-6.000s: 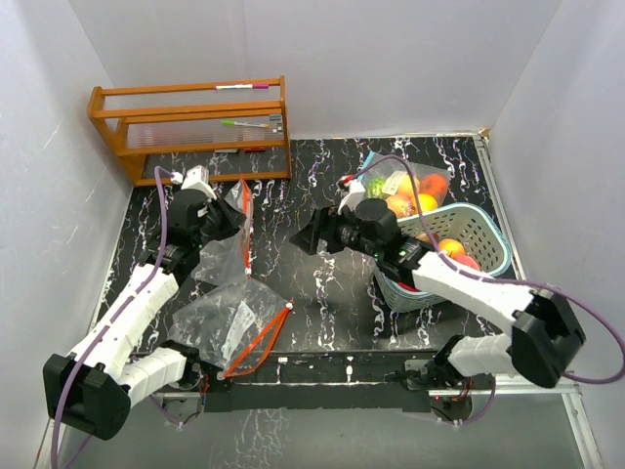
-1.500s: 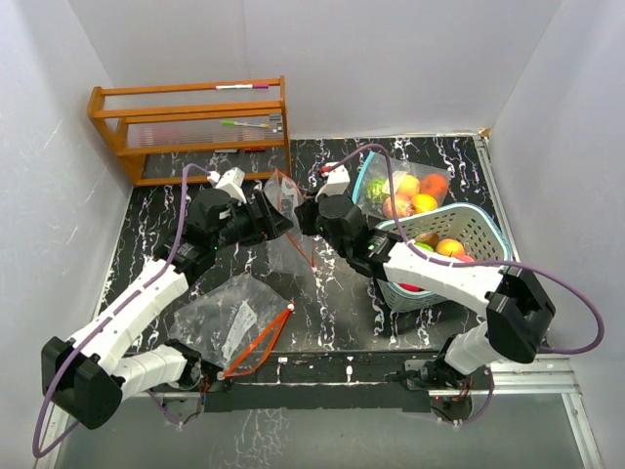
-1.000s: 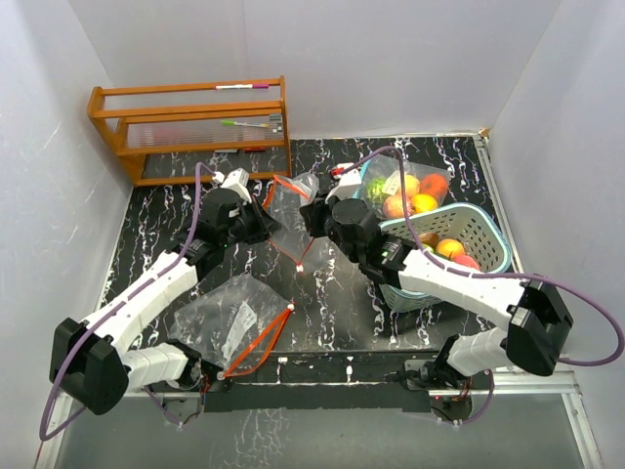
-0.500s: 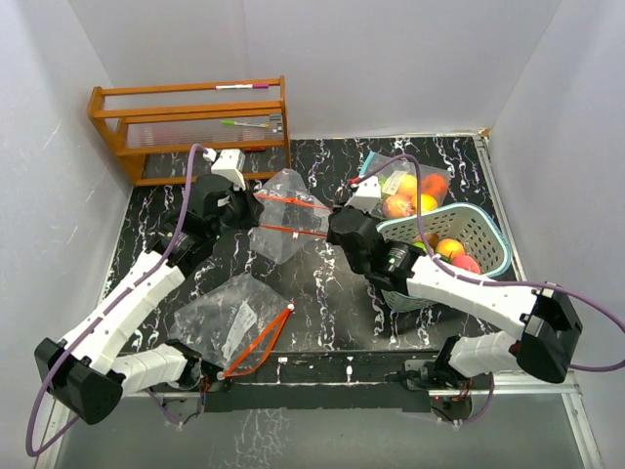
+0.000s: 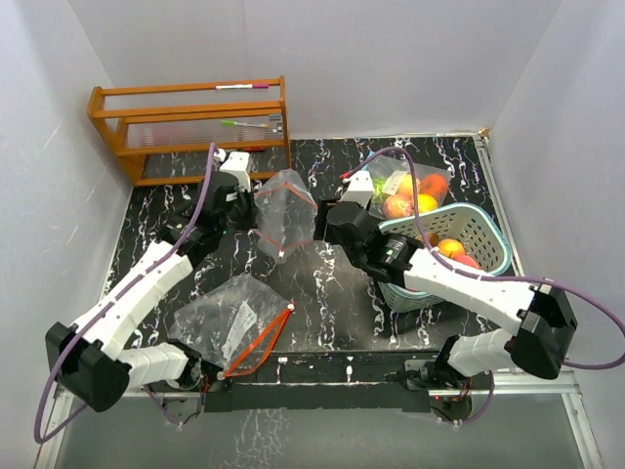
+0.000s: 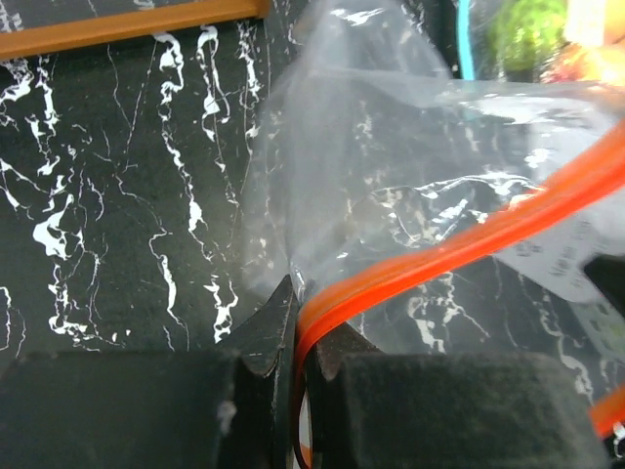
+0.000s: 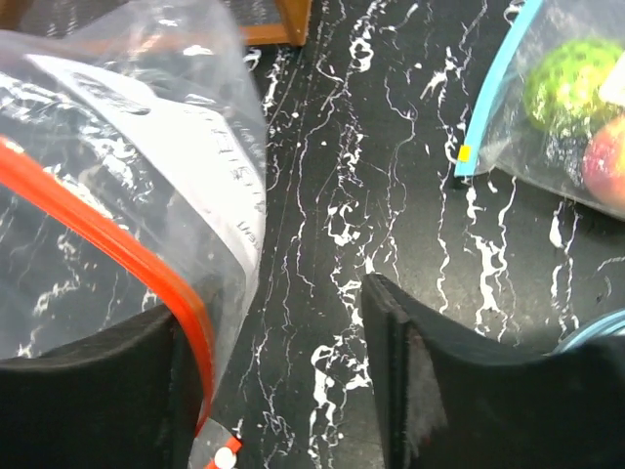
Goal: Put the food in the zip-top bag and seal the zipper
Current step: Open the zipper of the food storage bag at the center of the board, then pick up the fake vegetable from the bin.
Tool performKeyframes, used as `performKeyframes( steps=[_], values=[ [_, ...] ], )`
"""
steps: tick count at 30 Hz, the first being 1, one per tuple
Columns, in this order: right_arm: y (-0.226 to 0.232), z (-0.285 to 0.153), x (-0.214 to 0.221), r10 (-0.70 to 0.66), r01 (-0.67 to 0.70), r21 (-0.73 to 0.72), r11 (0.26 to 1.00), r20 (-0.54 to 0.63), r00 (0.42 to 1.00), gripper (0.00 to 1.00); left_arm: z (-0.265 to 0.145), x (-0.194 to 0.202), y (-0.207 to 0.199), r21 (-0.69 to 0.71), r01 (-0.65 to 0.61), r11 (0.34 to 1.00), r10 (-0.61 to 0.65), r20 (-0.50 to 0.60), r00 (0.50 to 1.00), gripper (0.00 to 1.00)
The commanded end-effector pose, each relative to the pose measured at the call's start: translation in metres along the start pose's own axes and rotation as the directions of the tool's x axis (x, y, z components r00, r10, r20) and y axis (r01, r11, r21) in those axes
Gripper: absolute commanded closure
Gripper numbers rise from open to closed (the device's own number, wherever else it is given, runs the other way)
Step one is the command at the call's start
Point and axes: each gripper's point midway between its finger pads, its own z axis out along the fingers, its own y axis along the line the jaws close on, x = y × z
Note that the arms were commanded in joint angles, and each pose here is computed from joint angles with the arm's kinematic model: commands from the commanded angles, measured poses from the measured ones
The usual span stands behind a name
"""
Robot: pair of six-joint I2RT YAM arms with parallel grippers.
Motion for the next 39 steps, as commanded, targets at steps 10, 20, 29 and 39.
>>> performKeyframes(
  steps=[10,20,29,39],
  values=[
    [0.008,-0.068,-0.057,0.078,-0.063,-0.214,0.975,0.062,0.995,0.20,0.034,0.013,0.013,-0.070,-0.091,0.993,0.086,-0.076,0.993,1.00],
    [-0.109,-0.097,-0.042,0.114,-0.096,0.369,0.924,-0.026,0.993,0.06,0.008,-0.027,0.020,-0.111,-0.206,0.972,0.199,-0.070,0.977,1.00],
    [-0.174,-0.095,0.002,0.272,-0.171,0.493,0.853,-0.141,0.952,0.05,0.037,0.005,0.005,-0.013,-0.214,0.977,0.208,-0.184,0.961,1.00],
    [-0.171,-0.089,0.048,0.300,-0.122,0.449,0.885,-0.351,0.887,0.02,0.041,0.014,-0.013,0.081,-0.168,0.982,0.179,-0.160,0.971,1.00]
  ],
)
